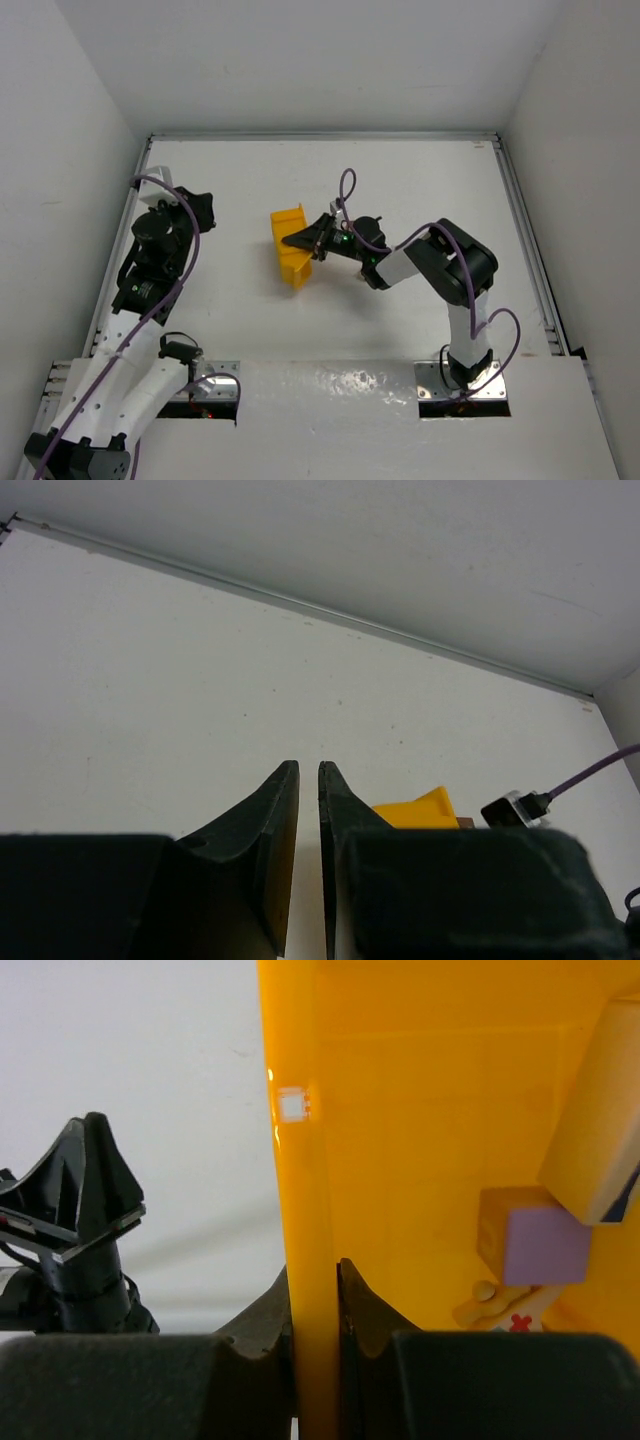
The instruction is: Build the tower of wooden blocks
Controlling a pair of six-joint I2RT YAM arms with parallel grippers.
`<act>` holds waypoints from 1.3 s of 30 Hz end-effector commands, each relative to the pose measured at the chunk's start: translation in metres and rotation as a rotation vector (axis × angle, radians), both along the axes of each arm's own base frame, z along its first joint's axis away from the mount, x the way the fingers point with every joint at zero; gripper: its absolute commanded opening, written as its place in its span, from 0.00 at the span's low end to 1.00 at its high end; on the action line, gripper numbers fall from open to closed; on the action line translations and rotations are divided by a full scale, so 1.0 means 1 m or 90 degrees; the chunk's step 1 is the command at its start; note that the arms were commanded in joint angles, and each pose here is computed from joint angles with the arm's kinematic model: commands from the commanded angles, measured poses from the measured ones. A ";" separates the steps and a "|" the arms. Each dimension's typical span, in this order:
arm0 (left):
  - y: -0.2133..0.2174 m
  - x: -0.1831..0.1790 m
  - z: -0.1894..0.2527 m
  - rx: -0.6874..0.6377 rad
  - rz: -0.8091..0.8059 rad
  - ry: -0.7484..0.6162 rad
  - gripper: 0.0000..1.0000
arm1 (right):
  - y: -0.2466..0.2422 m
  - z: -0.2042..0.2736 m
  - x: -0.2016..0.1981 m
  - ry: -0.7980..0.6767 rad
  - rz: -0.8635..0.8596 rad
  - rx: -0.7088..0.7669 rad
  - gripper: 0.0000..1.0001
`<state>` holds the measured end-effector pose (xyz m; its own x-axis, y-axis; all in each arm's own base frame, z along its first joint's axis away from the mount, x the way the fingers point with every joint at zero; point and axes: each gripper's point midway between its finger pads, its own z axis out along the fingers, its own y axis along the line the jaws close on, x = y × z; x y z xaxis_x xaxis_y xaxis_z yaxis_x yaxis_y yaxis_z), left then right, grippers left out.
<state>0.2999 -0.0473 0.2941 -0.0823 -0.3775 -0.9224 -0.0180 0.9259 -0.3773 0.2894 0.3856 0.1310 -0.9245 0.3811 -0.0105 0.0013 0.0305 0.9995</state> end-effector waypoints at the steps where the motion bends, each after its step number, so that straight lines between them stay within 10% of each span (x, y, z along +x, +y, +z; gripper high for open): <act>1: -0.004 0.001 0.015 0.003 -0.010 -0.029 0.12 | -0.013 0.104 -0.029 -0.220 0.002 0.191 0.00; 39: -0.015 0.012 0.003 0.022 -0.040 -0.003 0.16 | 0.002 0.122 -0.005 -0.201 0.000 0.241 0.00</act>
